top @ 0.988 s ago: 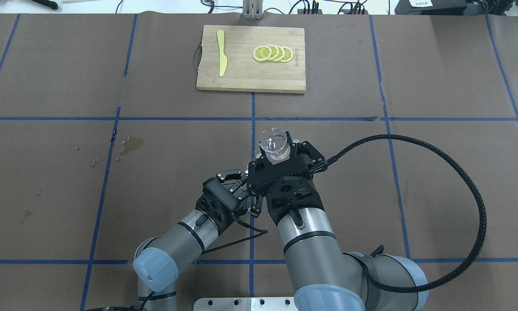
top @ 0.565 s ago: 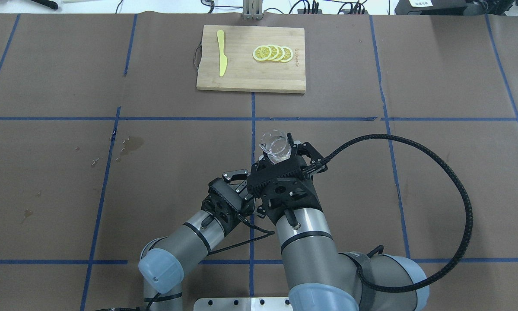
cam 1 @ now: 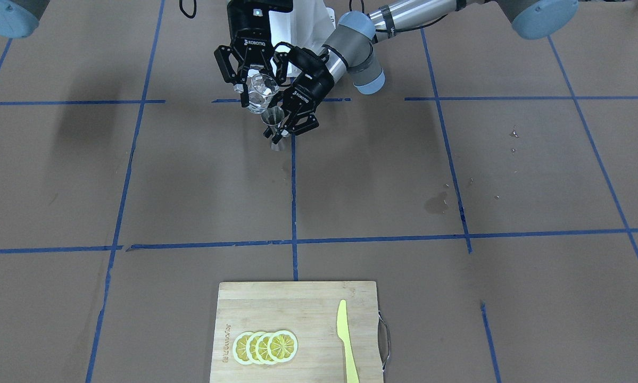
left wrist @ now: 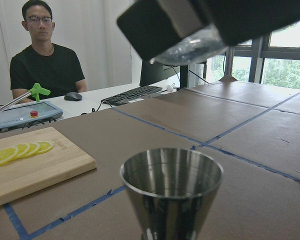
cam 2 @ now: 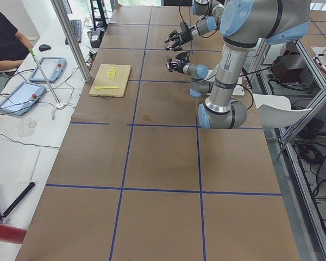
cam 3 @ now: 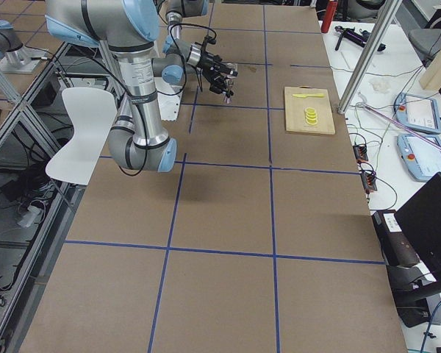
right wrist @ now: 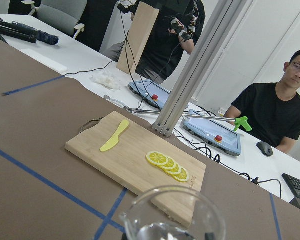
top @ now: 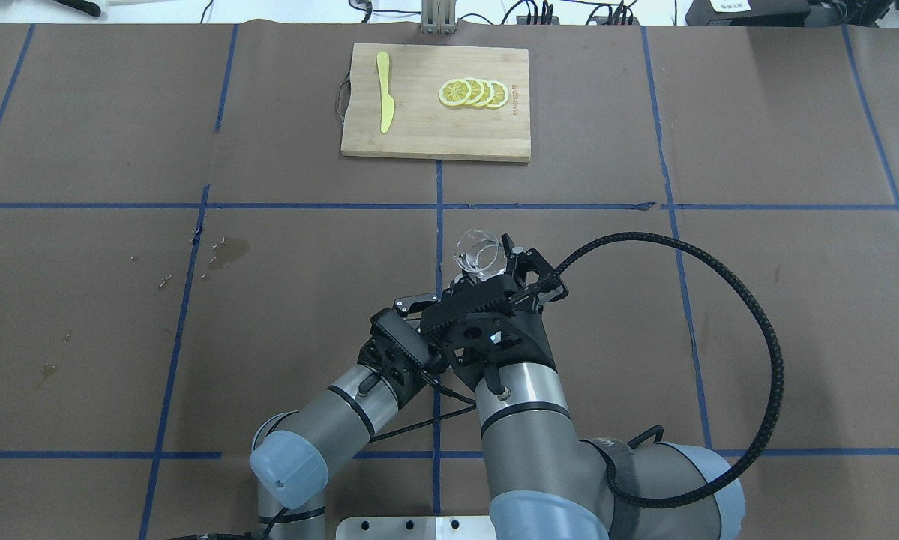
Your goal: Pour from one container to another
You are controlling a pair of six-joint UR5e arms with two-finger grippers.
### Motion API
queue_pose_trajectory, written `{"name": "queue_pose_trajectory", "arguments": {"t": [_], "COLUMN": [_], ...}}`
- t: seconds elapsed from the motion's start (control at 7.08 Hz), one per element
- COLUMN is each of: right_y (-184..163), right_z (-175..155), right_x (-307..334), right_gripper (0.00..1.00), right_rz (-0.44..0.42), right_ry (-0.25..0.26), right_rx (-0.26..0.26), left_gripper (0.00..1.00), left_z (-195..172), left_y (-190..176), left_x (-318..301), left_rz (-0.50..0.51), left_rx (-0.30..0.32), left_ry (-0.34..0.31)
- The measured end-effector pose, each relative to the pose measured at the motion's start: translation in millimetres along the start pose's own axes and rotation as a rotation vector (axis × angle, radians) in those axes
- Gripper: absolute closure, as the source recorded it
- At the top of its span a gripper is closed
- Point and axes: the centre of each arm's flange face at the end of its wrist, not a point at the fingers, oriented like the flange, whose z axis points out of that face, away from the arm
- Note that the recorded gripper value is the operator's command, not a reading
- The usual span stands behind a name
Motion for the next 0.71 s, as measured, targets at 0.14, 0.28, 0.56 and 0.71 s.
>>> {"name": "queue_pose_trajectory", "arguments": {"t": [0.14,0.28,0.56,0.71], "right_y": [-0.1,0.1,1.8,1.7], "right_z": [0.2,0.6,1.4,1.2], "right_x": [-0.2,0.1,0.7,1.6], "right_gripper": [0.96,0.96,0.96,0.96], "right_rz": [-0.038,-0.086,-0.17,-0.205], "right_ry": [0.004,0.009,0.03,0.036], "right_rx": [-0.004,-0.008,-0.023,-0.027], "left_gripper": [1.0,1.0,1.0,1.0], "left_z": [0.1,0.3,0.6,0.8], "left_y": [-0.1,-0.6,-1.6,-1.8], "left_x": [0.1,0.0,-0.3,-0.2], "left_rz": [0.0,-0.002,-0.002,-0.002], "left_rx": [0.0,0.002,0.006,0.006], "left_ry": [0.0,-0.004,-0.012,-0.013]}}
